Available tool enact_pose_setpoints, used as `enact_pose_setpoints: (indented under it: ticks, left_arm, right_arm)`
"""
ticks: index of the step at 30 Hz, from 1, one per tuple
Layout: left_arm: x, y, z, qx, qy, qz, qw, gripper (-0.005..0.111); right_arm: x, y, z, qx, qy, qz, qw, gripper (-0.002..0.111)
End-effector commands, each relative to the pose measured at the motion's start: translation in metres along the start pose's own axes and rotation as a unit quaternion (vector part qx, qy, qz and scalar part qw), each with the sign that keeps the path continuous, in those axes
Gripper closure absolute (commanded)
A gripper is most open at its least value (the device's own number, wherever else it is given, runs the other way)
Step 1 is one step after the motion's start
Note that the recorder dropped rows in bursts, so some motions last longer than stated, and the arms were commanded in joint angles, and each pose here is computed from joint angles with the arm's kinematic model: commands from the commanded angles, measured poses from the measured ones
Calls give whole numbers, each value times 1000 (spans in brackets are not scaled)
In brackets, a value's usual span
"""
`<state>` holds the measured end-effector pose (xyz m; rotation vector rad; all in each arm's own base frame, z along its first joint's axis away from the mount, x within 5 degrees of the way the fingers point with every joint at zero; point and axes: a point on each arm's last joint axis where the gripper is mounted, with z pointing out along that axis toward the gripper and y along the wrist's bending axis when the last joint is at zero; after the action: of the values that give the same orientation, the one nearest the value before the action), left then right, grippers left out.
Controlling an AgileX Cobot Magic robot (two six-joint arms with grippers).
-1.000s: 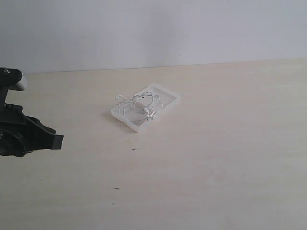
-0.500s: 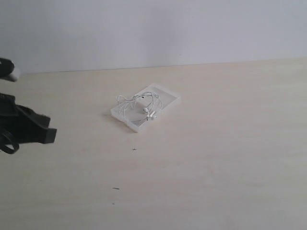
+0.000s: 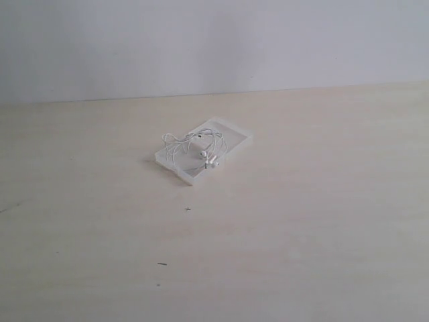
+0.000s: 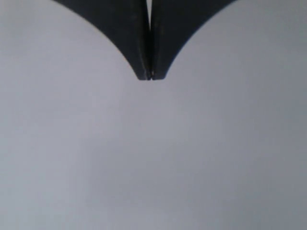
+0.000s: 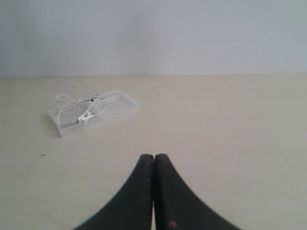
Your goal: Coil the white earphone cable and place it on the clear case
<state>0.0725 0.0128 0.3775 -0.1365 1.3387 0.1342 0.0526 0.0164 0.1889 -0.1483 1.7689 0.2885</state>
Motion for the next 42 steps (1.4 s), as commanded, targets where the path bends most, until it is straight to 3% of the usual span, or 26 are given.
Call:
enact_pose_setpoints:
  ticks: [1, 8, 18, 20, 27, 37, 42]
  left_arm:
    - [18, -4, -21, 1, 102, -20, 995, 107]
    - [86, 2, -27, -41, 198, -91, 975, 107]
    - [172, 10, -57, -69, 168, -45, 982, 107]
    - [174, 9, -58, -69, 164, -49, 983, 107]
    - [187, 7, -64, -64, 243, -60, 966, 107]
    - [186, 11, -64, -99, 238, -42, 965, 107]
    - [186, 10, -64, -95, 235, -67, 965, 107]
  right_arm:
    - [1, -1, 0, 4, -5, -3, 1000, 108]
    - [1, -1, 0, 4, -5, -3, 1000, 108]
    - [1, -1, 0, 4, -5, -3, 1000, 108]
    - [1, -1, 0, 4, -5, -3, 1000, 108]
    - [1, -1, 0, 4, -5, -3, 1000, 108]
    - [1, -1, 0, 4, -5, -3, 1000, 108]
    - [1, -1, 0, 4, -5, -3, 1000, 108]
